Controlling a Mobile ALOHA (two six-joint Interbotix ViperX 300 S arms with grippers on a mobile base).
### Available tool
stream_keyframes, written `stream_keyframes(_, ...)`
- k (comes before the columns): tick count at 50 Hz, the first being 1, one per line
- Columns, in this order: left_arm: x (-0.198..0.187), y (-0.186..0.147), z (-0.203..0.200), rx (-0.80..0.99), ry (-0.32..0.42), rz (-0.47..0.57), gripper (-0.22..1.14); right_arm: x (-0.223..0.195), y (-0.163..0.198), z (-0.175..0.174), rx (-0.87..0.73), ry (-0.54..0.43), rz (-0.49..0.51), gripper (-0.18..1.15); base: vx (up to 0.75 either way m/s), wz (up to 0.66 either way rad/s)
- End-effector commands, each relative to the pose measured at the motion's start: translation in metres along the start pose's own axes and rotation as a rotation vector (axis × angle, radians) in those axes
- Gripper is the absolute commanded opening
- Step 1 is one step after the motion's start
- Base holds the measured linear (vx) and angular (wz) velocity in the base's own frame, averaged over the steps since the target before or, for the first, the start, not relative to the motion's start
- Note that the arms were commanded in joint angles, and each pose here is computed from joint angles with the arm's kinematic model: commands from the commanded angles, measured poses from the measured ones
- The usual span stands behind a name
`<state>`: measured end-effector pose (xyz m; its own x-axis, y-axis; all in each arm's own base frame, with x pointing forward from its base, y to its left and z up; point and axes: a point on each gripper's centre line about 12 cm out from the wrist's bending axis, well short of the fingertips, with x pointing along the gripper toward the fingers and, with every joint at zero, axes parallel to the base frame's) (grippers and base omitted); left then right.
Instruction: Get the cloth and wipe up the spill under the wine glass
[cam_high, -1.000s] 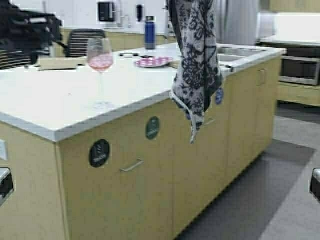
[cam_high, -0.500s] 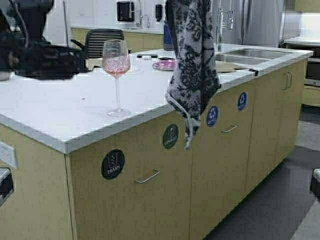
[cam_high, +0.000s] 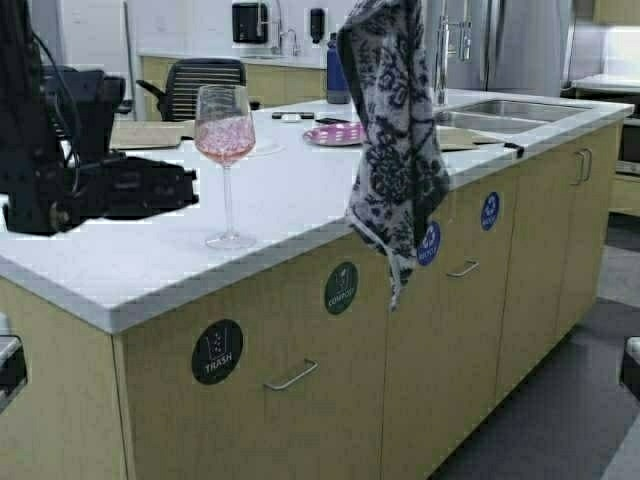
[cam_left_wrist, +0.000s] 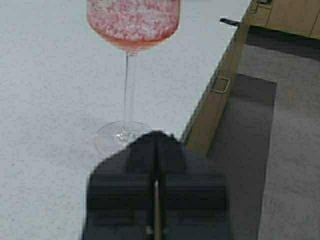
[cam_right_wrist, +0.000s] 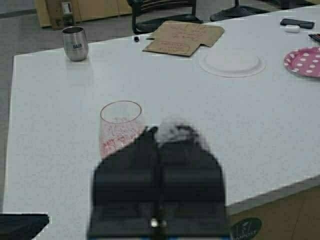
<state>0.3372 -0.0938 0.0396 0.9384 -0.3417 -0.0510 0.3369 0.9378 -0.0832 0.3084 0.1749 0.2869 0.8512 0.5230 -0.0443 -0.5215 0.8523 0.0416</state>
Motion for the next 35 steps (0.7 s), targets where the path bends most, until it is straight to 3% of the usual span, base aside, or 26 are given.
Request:
stream_keyframes(1, 0.008, -0.001, -0.001, 0.004, -0.031, -0.019, 0.39, 0.001, 0.001, 0.007, 0.002, -0.027, 0.003, 0.07, 0.12, 0.00)
stream_keyframes(19, 0.020, -0.003, -0.020, 0.063, -0.046, -0.058, 1.00, 0.003, 0.001, 0.004, 0.006, -0.018, 0.003, 0.07, 0.12, 0.02)
stream_keyframes(35, 0.028, -0.006, -0.037, 0.062, -0.043, -0.086, 1.00, 0.003, 0.001, 0.002, 0.006, -0.014, 0.004, 0.07, 0.11, 0.02)
